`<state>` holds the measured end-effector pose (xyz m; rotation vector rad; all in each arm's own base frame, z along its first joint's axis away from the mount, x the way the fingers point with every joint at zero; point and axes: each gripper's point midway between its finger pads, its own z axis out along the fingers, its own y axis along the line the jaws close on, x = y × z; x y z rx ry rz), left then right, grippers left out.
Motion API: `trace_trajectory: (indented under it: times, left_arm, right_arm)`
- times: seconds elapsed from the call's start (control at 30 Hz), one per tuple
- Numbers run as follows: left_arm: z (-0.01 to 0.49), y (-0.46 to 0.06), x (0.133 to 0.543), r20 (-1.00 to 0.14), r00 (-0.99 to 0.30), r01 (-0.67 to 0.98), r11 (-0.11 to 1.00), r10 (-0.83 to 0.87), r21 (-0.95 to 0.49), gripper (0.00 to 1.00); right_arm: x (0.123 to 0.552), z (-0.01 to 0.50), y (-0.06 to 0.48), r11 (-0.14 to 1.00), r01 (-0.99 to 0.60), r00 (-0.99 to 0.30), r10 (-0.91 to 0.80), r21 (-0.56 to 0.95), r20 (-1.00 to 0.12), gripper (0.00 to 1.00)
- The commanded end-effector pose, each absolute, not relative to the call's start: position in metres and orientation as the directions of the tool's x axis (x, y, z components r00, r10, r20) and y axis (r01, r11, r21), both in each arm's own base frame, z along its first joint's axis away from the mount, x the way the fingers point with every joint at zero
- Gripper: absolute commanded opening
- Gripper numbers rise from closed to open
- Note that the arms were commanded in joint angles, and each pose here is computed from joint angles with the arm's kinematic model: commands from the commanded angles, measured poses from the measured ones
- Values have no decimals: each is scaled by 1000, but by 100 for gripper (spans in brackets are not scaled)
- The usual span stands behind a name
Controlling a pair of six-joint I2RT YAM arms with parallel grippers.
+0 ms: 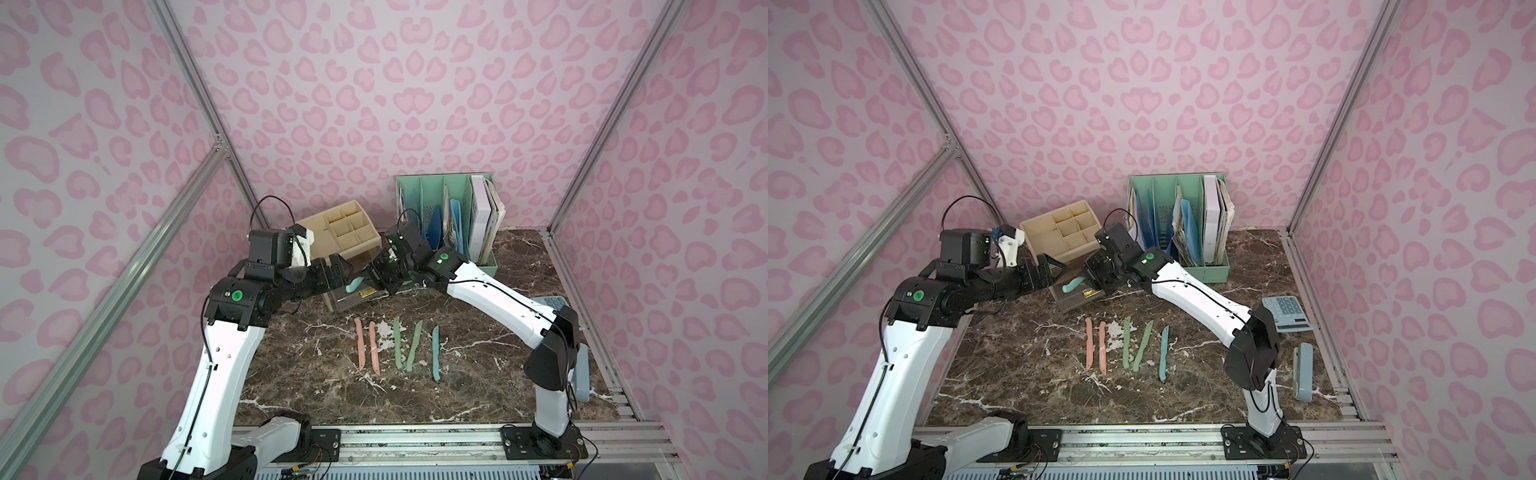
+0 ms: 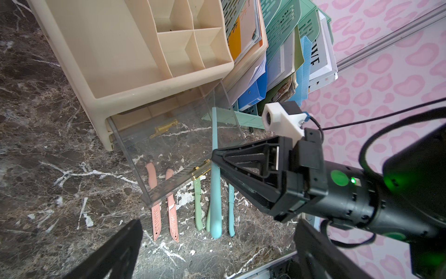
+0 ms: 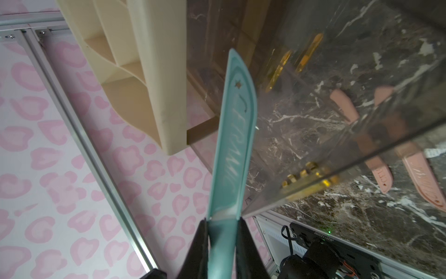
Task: Place the fruit knives into the drawer by color
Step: Place the fruit knife in the drawer.
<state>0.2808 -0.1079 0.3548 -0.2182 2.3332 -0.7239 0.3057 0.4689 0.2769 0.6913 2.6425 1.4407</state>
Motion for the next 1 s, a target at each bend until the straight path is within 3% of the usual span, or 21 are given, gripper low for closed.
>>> trace_trajectory:
  times: [0.0,0.3,0.53,0.97]
  left_arm:
    - [363,-108,283,-575,-743,53,827,-342,-560,99]
    - [364,-109,283,-576,-743,59,823,-342,-565,99]
    - [365,-107,283,-583,-739,62,828,-337,-558,99]
    - [360,-111,286,-565,-750,58,818,-343,-573,99]
  right_arm:
    - [314,277,469,464,345,-893,429,816,134,13]
    - [335,267,476,476,341,-893,434,811,121,19]
    - [337,260,478,482,347,-894,429,804,128,37]
    - [333,295,482,470,222,-935,350,854,51,38]
